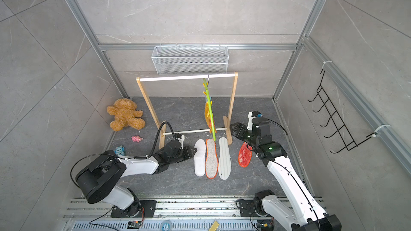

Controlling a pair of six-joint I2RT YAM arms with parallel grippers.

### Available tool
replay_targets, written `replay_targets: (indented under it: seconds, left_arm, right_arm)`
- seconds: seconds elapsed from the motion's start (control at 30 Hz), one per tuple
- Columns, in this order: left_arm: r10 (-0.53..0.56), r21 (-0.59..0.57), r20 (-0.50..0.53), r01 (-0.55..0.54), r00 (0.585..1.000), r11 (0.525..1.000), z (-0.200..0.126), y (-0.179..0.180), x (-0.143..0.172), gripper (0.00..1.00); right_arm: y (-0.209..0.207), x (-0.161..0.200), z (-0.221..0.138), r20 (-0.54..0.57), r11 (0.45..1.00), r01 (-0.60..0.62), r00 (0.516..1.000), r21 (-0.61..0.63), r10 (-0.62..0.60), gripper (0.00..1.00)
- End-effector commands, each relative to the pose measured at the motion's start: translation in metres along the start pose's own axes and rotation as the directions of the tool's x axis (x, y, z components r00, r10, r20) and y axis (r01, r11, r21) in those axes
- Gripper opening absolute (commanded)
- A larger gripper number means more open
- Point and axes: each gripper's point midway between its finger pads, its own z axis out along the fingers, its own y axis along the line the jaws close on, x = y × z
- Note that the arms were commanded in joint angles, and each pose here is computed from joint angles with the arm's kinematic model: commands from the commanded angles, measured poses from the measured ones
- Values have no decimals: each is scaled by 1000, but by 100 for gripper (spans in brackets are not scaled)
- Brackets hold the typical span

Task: Take the shoe insoles off the hanger
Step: Place the insole at the center of the board, then remove the insole from the hanger.

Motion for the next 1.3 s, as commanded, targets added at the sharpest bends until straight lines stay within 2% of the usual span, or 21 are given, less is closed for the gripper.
replay_targets:
  seconds: [0.0, 0.2, 0.37, 0.63, 0.8, 0.93, 1.07, 1.1, 1.27]
  left_arm:
    - [66, -5, 61, -66, 996, 998, -13, -13, -18, 50]
    - [151, -47, 115, -147, 982, 988, -35, -18, -34, 51]
    - [249, -66, 182, -241, 951, 968, -54, -30, -51, 51]
    - [401, -82, 335, -397, 853, 914, -80, -62, -88, 55]
    - [456, -124, 424, -449, 782, 885, -87, -79, -113, 67]
    - [480, -145, 466, -471, 744, 870, -86, -91, -127, 80]
    - [513, -132, 471, -517, 718, 846, -73, -105, -132, 84]
    - [520, -128, 468, -527, 715, 840, -68, -106, -132, 87]
    - [525, -107, 471, -545, 709, 832, -42, -106, -129, 88]
  right_arm:
    - [2, -2, 1, 9, 1000, -9, 1000, -21, 10, 80]
    - [5, -2, 3, 7, 999, -20, 1000, -41, 20, 81]
    - [12, -2, 6, -8, 997, -26, 1000, -78, 25, 78]
    - [24, -3, 12, -37, 990, -38, 999, -138, 33, 76]
    - [28, -3, 15, -46, 986, -53, 998, -161, 46, 77]
    - [26, -3, 16, -55, 988, -52, 997, -144, 44, 77]
    - [20, -3, 16, -55, 993, -46, 998, -109, 40, 79]
    - [18, -3, 15, -52, 994, -46, 998, -101, 40, 80]
    - [11, -5, 14, -51, 995, -52, 998, -81, 48, 85]
